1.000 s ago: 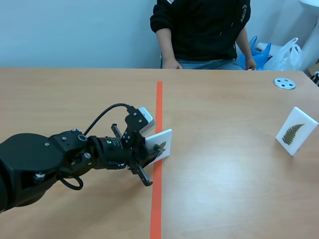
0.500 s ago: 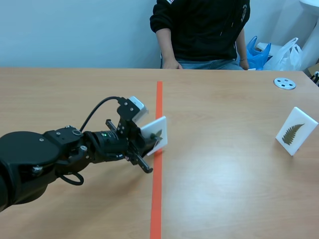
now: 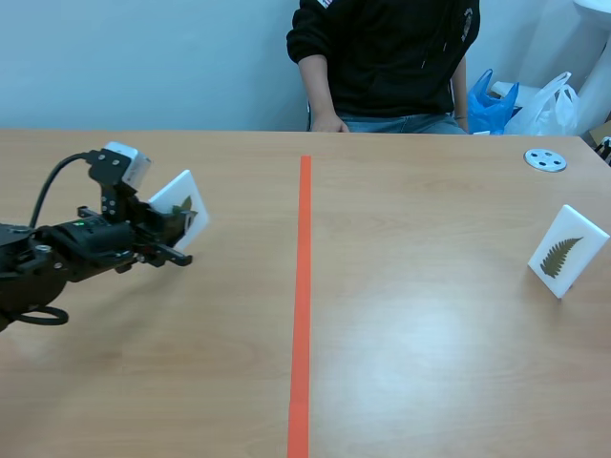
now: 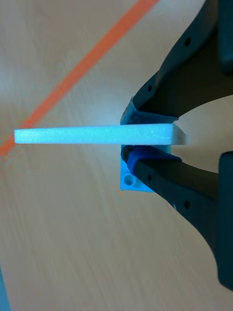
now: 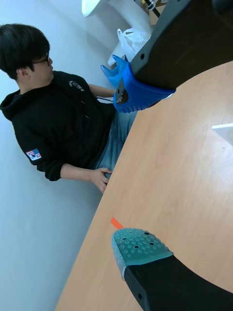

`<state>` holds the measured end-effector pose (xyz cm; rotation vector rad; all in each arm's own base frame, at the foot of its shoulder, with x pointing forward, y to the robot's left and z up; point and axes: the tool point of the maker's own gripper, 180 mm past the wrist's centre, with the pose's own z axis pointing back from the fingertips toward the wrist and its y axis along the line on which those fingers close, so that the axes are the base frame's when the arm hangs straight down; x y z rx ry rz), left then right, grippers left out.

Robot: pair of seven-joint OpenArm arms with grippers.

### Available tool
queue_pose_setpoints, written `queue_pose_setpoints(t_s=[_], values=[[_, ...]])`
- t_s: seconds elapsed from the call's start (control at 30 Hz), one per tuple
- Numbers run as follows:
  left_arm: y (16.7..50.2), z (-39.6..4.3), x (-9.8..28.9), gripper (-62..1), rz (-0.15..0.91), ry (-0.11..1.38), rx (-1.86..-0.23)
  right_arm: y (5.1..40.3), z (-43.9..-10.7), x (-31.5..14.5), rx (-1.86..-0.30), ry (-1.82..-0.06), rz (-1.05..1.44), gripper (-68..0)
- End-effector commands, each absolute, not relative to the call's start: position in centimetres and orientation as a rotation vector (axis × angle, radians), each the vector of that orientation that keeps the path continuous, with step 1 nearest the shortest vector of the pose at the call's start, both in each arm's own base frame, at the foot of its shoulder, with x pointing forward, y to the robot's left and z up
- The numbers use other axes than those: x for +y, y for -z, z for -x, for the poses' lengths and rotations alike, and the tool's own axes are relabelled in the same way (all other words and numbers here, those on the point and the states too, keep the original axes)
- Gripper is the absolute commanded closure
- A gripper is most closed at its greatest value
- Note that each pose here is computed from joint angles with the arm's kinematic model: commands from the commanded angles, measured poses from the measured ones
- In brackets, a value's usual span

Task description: Sort the leaf by its shape. The table is split by an orange tape line. A compound leaf with several leaflets goes to the left side, a simple leaf with one blade goes to the right side. Return to the home posture when a red brick is placed on the table.

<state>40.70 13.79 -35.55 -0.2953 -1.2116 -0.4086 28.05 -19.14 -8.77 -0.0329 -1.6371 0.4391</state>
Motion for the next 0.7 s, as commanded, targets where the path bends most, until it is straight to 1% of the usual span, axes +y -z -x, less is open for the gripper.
queue_pose_setpoints(t_s=[0.0, 0.2, 0.37, 0.53, 0.67], values=[[34.1, -41.1, 15.5, -10.0, 0.271, 0.396, -1.258, 8.4, -28.1, -19.1, -1.648, -0.445, 0.036, -48.9], [33.8, -40.2, 22.5, -10.0, 0.156, 0.298, -1.261, 8.4, -28.1, -19.1, -1.648, -0.445, 0.036, -48.9], [33.5, -39.1, 27.0, -10.0, 0.074, 0.233, -1.257, 8.4, -28.1, -19.1, -1.648, -0.446, 0.036, -48.9], [33.9, -37.7, 29.7, -10.0, 0.016, 0.19, -1.241, 8.4, -28.1, -19.1, -1.648, -0.446, 0.036, -48.9], [34.7, -36.9, 29.9, -10.0, 0.01, 0.178, -1.229, 8.4, -28.1, -19.1, -1.648, -0.446, 0.036, -48.9]])
